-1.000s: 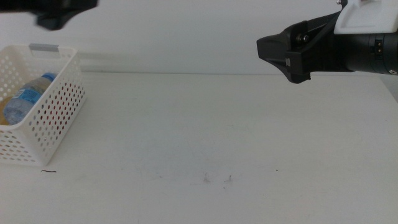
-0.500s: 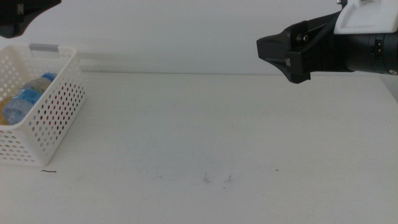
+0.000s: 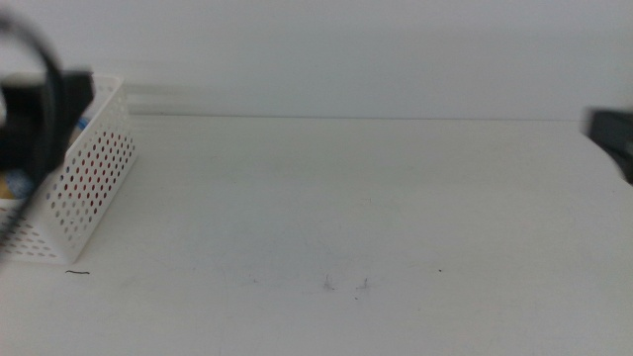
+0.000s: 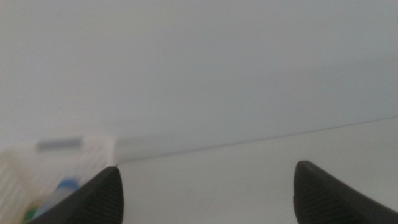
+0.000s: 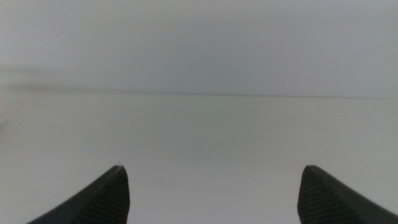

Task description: Use arms to grab the bottles and put them into the dustbin to the left of the table.

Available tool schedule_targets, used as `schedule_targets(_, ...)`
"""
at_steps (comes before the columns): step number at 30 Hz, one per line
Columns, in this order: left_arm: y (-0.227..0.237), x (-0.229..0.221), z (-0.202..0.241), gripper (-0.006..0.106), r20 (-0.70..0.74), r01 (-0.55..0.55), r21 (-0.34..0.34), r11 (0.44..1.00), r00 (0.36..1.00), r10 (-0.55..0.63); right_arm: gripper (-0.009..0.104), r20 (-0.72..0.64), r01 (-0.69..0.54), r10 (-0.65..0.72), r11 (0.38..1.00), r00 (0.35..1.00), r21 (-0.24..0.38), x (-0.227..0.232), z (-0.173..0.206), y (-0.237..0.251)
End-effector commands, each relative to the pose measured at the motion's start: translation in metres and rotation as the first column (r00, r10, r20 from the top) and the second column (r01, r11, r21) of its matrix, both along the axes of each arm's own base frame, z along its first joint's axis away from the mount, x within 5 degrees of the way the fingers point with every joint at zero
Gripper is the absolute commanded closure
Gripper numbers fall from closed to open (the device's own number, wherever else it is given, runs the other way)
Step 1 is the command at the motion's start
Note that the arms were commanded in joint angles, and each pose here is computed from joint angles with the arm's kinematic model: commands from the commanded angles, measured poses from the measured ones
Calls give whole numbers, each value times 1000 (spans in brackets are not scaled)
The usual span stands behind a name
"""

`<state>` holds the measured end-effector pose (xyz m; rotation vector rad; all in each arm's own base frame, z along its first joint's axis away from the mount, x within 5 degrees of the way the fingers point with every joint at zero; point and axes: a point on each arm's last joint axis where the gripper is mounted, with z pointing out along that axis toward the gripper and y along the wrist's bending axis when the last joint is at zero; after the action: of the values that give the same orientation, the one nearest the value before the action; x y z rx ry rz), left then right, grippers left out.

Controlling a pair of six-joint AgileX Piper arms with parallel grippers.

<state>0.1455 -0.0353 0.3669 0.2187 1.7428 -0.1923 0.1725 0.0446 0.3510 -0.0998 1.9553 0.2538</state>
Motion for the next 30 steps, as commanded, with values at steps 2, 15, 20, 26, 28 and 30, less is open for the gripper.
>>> schedule_targets(2,14,-17,-38,7,65,-89,-37,995,994,91,8,50,125,-125,992,991,3,-30,-31,-27)
schedule_targets(15,33,-87,-136,7,186,-210,46,977,962,198,8,166,240,-231,970,959,-36,-121,-142,-47)
schedule_targets(20,36,-90,-158,7,184,-262,47,964,951,249,8,158,244,-231,967,960,-68,-122,-153,-48)
schedule_targets(26,36,-89,-164,7,169,-268,48,962,952,257,8,156,245,-232,967,960,-69,-122,-153,-48)
schedule_targets(28,36,-89,-166,7,156,-267,54,962,954,256,8,156,245,-232,967,960,-69,-122,-153,-48)
schedule_targets(30,36,-89,-166,7,156,-267,54,962,954,256,8,156,245,-232,967,960,-69,-122,-153,-48)
